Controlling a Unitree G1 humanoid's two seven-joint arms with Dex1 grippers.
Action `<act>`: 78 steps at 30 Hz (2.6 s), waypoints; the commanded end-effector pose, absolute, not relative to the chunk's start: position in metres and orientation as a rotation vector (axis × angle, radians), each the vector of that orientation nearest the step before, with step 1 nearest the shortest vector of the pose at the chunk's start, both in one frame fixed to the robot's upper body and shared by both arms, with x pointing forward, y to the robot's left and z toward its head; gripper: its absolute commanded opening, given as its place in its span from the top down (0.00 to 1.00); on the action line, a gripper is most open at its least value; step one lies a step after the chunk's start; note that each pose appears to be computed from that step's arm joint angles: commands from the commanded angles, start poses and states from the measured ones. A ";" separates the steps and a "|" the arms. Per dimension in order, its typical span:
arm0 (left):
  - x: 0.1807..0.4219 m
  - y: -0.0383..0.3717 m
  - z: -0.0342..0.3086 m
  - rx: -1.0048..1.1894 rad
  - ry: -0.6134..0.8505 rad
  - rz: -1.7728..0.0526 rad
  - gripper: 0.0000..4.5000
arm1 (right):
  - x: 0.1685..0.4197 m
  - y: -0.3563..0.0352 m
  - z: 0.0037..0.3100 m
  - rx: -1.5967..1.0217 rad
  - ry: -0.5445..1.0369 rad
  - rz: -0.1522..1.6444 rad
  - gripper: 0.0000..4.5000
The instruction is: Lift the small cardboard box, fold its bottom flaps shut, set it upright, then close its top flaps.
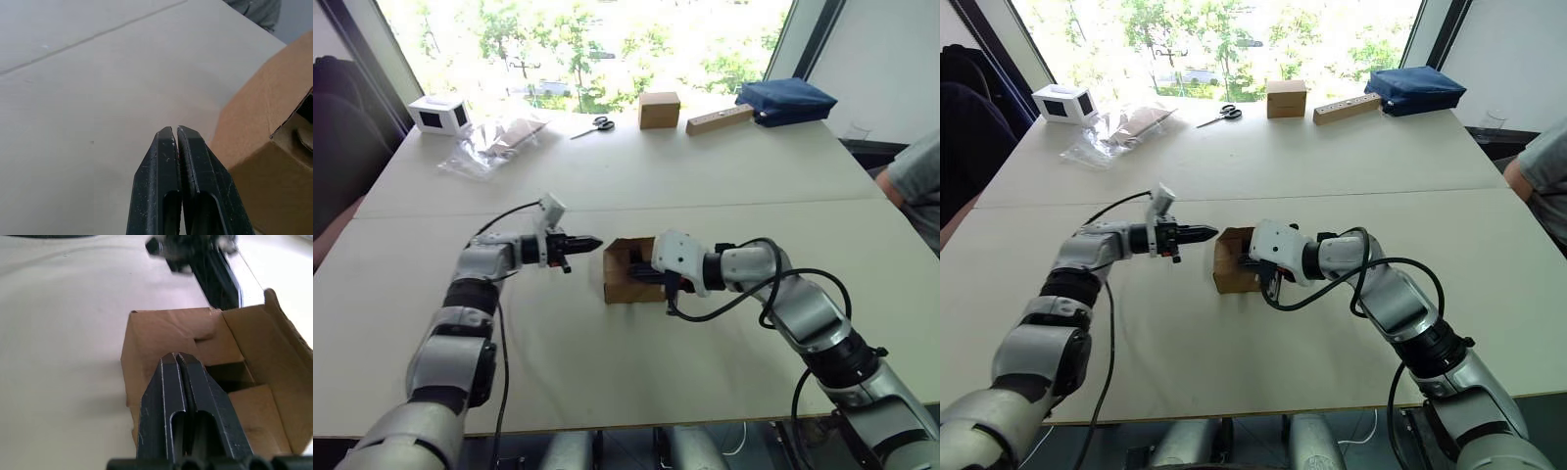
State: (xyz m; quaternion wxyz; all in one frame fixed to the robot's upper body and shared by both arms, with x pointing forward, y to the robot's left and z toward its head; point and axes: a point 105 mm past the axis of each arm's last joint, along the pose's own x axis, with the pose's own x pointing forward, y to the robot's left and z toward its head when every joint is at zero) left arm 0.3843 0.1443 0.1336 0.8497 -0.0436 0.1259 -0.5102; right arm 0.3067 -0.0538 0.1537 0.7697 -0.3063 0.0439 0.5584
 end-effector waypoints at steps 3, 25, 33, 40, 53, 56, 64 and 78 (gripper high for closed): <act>0.332 0.137 0.185 -0.003 0.155 -1.188 0.98 | 0.311 -0.055 0.172 -0.654 0.026 1.208 1.00; 0.308 0.090 0.142 0.131 0.244 -1.266 0.98 | 0.305 -0.059 0.201 -0.589 -0.060 1.235 1.00; 0.309 0.092 0.142 0.116 0.231 -1.263 0.98 | 0.338 -0.072 0.250 -0.512 -0.151 1.112 1.00; 0.309 0.095 0.150 0.111 0.204 -1.239 0.98 | 0.368 -0.062 0.218 -0.720 -0.049 1.039 1.00; 0.308 0.103 0.155 0.105 0.201 -1.207 0.98 | 0.333 -0.048 0.186 -0.739 0.025 1.202 1.00; 0.307 0.103 0.154 0.102 0.211 -1.208 0.98 | 0.332 -0.049 0.179 -0.744 0.042 1.198 1.00; 0.308 0.108 0.158 0.100 0.213 -1.198 0.98 | 0.330 -0.047 0.170 -0.737 0.061 1.195 1.00; 0.338 0.088 0.171 0.051 0.134 -1.129 0.98 | 0.335 -0.052 0.186 -0.727 0.005 1.128 1.00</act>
